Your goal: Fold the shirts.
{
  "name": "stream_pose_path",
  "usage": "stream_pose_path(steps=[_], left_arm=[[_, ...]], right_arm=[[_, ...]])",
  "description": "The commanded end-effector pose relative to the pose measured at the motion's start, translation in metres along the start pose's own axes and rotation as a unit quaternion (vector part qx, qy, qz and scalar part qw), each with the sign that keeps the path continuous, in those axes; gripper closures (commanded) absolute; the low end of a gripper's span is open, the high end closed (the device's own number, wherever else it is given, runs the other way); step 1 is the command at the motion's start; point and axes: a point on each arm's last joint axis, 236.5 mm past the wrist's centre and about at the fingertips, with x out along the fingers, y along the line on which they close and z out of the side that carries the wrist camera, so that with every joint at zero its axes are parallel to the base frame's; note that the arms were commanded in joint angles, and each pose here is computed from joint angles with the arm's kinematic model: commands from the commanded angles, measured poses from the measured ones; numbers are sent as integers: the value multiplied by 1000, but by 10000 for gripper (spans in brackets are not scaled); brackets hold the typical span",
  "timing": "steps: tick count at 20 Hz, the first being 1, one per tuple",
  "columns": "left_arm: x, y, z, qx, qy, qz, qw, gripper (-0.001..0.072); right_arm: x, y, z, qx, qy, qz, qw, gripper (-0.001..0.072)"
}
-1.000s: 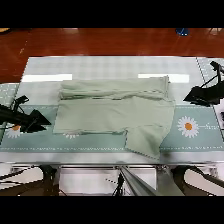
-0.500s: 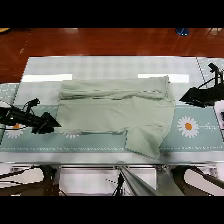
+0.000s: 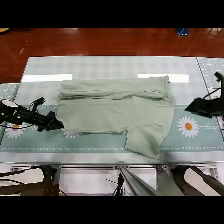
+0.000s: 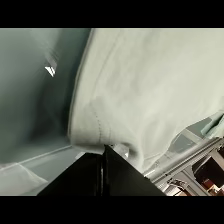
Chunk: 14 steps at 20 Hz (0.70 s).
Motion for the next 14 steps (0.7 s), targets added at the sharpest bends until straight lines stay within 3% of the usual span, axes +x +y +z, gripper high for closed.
stream_pose_path(steps=[1,7,14], left_arm=[[-5,1,-5,3,6,-9,1000,679],[-7,0,-6,4,6,-11,1000,679],[-8,-6,-3,7,0,-24,1000,679]], right_arm=[[27,0,-57,41,50,33,997,232],[64,22,-91,93,44,92,991,233],[94,28,-107,131,42,103,985,237]])
